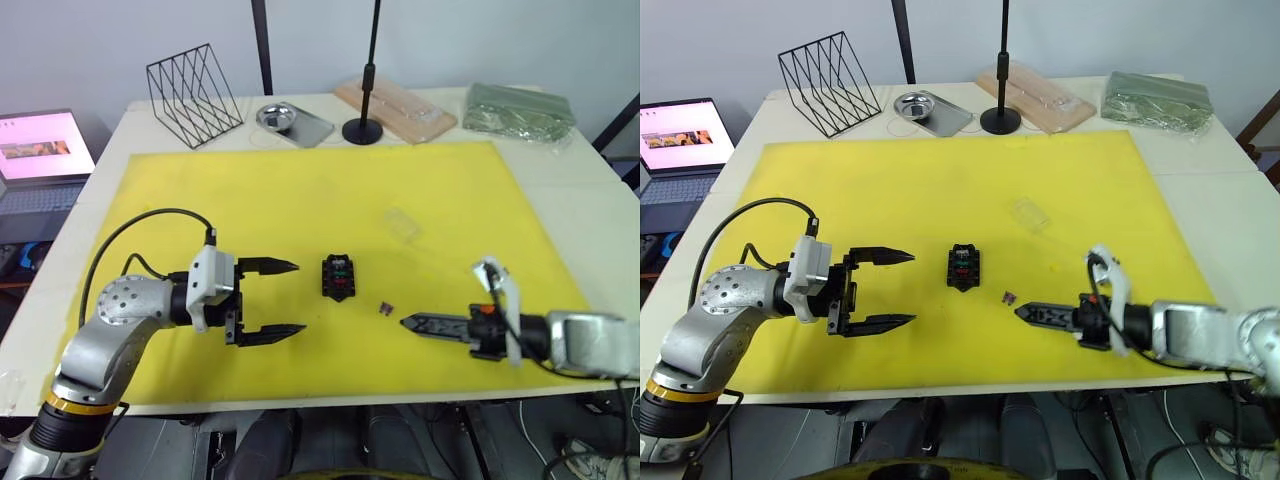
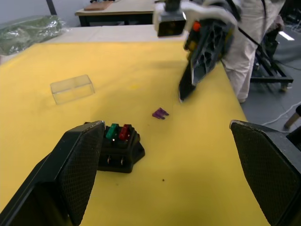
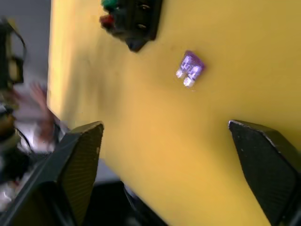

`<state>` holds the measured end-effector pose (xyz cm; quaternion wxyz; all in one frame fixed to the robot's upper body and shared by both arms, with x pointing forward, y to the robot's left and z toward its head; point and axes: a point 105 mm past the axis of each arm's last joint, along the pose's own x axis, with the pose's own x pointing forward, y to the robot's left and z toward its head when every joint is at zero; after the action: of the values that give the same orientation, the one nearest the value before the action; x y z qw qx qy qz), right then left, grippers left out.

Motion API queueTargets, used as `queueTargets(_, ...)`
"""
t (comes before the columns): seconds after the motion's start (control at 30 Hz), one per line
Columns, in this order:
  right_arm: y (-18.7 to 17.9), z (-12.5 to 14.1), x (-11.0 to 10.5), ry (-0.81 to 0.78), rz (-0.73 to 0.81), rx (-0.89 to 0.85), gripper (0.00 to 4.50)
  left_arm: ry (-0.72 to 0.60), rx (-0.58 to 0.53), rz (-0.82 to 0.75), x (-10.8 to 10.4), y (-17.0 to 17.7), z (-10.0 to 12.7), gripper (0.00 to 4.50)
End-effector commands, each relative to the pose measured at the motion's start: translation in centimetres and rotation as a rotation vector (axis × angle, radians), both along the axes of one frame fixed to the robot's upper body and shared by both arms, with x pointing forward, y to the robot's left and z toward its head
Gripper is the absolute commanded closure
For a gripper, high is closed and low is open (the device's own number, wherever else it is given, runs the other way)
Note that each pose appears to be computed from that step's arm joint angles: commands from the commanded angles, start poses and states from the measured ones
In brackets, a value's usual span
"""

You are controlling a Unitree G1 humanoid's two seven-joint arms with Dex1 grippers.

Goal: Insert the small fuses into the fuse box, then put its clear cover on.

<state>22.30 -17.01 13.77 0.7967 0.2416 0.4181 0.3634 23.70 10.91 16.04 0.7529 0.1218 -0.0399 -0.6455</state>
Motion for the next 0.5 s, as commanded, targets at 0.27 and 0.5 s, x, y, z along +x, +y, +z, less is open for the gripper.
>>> queueTargets(0.27,1.0,1.8,2.8,-0.047,0.305,-0.005,0.04,-0.048,-0.007,-0.095,-1.4,-0.9,-0.4,0.00)
queueTargets(0.5,1.5,0.3,3.8,-0.042,0.356,0.009,0.99,-0.047,-0.007,-0.081,-1.8,-0.6,-0.8,0.00)
